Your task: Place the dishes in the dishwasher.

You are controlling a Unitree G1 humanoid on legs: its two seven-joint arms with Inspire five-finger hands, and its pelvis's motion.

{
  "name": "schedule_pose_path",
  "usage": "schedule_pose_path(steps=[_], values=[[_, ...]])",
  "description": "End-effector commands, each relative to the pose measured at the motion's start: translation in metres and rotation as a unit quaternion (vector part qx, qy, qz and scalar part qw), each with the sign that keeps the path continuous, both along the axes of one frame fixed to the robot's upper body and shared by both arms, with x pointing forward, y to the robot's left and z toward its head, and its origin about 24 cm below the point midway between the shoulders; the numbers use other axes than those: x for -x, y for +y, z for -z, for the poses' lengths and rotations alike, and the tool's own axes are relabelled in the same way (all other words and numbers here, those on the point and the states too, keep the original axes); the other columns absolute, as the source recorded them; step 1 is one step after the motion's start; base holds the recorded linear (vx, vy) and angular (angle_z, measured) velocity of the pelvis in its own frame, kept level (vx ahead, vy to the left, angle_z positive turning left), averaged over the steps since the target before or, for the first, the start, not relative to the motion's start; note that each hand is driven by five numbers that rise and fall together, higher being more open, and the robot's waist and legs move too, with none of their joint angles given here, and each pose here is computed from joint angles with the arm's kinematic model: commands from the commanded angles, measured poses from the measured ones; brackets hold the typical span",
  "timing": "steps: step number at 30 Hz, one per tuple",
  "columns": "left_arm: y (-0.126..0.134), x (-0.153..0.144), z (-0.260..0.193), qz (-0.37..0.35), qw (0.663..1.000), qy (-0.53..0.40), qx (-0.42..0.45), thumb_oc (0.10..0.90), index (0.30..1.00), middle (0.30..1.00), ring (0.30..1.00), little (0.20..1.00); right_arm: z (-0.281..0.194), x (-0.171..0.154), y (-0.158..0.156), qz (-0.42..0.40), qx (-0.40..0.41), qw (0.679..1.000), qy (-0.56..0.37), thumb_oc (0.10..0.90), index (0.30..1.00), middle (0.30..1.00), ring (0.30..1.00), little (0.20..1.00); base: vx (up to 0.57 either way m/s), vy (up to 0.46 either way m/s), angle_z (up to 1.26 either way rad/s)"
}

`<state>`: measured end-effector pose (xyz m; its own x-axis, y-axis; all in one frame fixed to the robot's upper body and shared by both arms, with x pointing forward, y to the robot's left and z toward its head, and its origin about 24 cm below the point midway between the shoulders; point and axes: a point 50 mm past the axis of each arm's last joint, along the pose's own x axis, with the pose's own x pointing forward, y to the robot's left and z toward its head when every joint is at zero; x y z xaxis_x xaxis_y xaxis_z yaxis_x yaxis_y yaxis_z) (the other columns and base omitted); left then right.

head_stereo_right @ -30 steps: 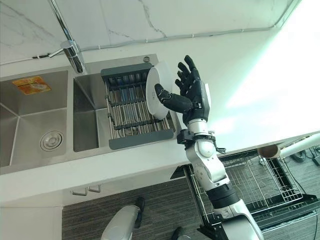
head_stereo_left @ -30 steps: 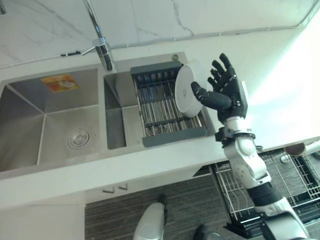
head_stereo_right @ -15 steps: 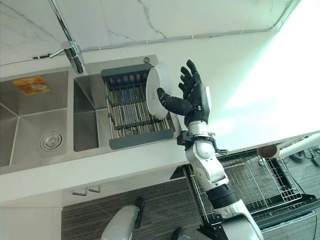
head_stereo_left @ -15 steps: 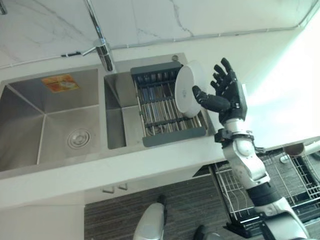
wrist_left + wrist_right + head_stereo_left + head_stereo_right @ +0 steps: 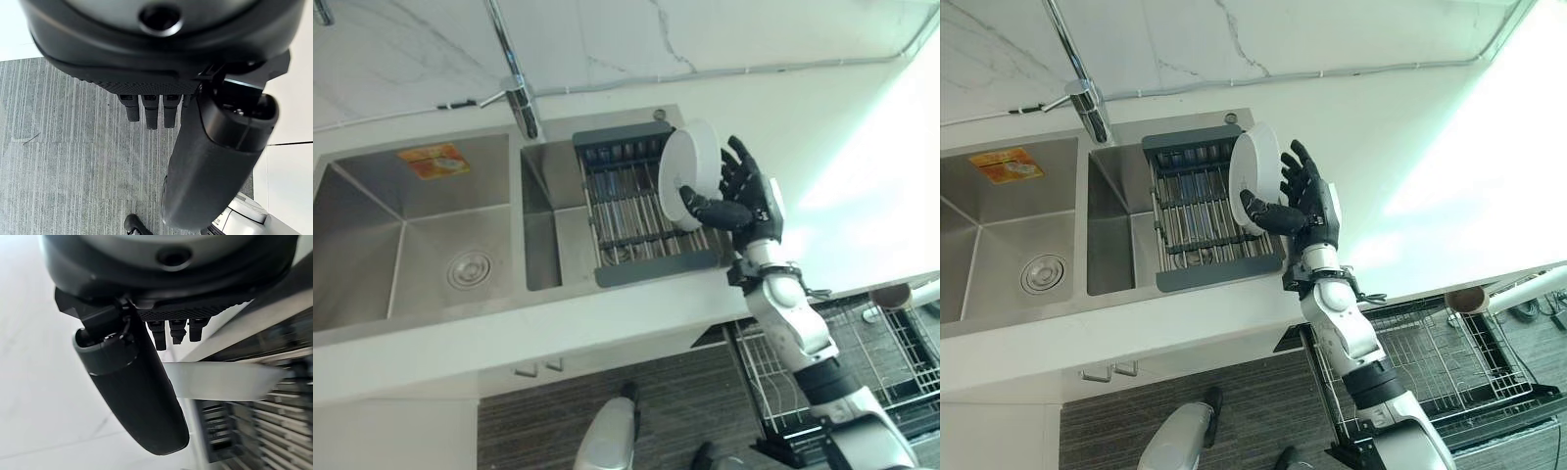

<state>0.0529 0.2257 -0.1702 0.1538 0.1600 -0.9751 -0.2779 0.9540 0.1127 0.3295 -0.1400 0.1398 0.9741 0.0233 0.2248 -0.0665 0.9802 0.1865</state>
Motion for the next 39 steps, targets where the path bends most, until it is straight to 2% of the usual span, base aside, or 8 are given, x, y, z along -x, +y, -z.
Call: schedule_pose_path(steps=[1,15,21,22,26,30,34,39], values=[[0.019,0.033,-0.001,0.025,0.998,0.051,-0.025,0.800,0.900,0.900,0.900,0.900,-0.035,0.000,0.007,-0.023,-0.009,0.997,-0.072,0.400,0.300,0.300,0.300,0.300,0.00,0.000,0.00],[0.019,0.031,-0.002,0.027,0.998,0.046,-0.027,0.800,0.900,0.900,0.900,0.900,-0.039,-0.002,0.006,-0.003,0.007,0.997,-0.082,0.400,0.300,0.300,0.300,0.300,0.00,0.000,0.03],[0.018,0.031,-0.002,0.033,0.998,0.046,-0.029,0.800,0.900,0.900,0.900,0.900,-0.049,0.004,0.008,-0.009,-0.034,0.990,-0.137,0.400,0.300,0.300,0.300,0.300,-0.04,-0.033,-0.04],[0.017,0.030,-0.001,0.037,0.998,0.046,-0.029,0.800,0.900,0.900,0.900,0.900,-0.057,0.009,0.009,-0.021,-0.066,0.983,-0.168,0.400,0.300,0.300,0.300,0.300,-0.06,-0.049,-0.09],[0.015,0.026,-0.001,0.042,0.998,0.044,-0.027,0.800,0.900,0.900,0.900,0.900,-0.072,0.021,0.012,-0.035,-0.109,0.965,-0.235,0.400,0.300,0.300,0.300,0.300,-0.06,-0.041,-0.17],[0.013,0.021,0.000,0.045,0.998,0.044,-0.026,0.800,0.900,0.900,0.900,0.900,-0.088,0.034,0.010,-0.035,-0.126,0.947,-0.292,0.400,0.300,0.300,0.300,0.300,-0.06,-0.036,-0.42],[0.010,0.013,0.000,0.052,0.997,0.046,-0.023,0.800,0.900,0.900,0.900,0.900,-0.103,0.051,-0.002,-0.041,-0.179,0.922,-0.341,0.400,0.300,0.300,0.300,0.300,-0.05,-0.054,-0.68],[0.003,0.001,0.000,0.062,0.997,0.035,-0.018,0.800,0.900,0.900,0.900,0.900,-0.104,0.067,-0.032,0.005,-0.191,0.909,-0.370,0.400,0.300,0.300,0.300,0.300,-0.01,-0.069,-0.59]])
